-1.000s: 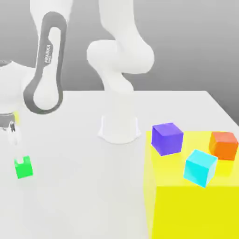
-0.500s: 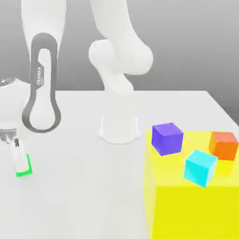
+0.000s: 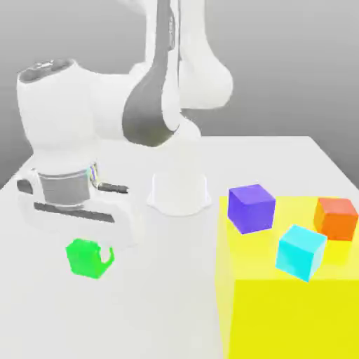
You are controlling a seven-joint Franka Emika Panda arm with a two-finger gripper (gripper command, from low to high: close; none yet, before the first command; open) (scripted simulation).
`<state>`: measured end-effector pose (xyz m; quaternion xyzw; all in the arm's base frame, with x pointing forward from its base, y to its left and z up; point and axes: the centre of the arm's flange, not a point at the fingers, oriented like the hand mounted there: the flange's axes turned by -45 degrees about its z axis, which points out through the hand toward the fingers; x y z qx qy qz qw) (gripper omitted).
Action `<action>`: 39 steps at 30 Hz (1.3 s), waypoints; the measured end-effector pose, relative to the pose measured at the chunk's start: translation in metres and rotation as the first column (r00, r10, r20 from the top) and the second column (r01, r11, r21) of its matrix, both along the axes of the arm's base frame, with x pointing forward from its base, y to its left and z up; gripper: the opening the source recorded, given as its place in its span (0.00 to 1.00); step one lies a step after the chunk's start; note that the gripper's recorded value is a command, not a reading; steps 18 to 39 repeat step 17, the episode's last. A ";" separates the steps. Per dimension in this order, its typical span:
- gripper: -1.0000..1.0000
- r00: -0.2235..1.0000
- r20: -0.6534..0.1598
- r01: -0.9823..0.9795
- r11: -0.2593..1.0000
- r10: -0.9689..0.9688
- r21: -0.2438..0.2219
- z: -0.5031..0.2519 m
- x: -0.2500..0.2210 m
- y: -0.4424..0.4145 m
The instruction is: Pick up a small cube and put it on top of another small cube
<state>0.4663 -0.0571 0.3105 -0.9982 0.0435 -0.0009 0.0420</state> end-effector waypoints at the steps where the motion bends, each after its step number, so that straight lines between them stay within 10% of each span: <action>1: 0.00 0.995 0.003 -0.096 0.995 0.096 -0.001 0.014 0.007 0.033; 12: 0.00 0.669 -0.003 -0.742 0.666 0.744 -0.076 0.094 -0.039 0.289; 13: 1.00 0.662 -0.004 -0.747 0.660 0.749 -0.077 0.082 -0.040 0.292; 39: 1.00 0.662 -0.004 -0.747 0.660 0.749 -0.077 0.082 -0.040 0.292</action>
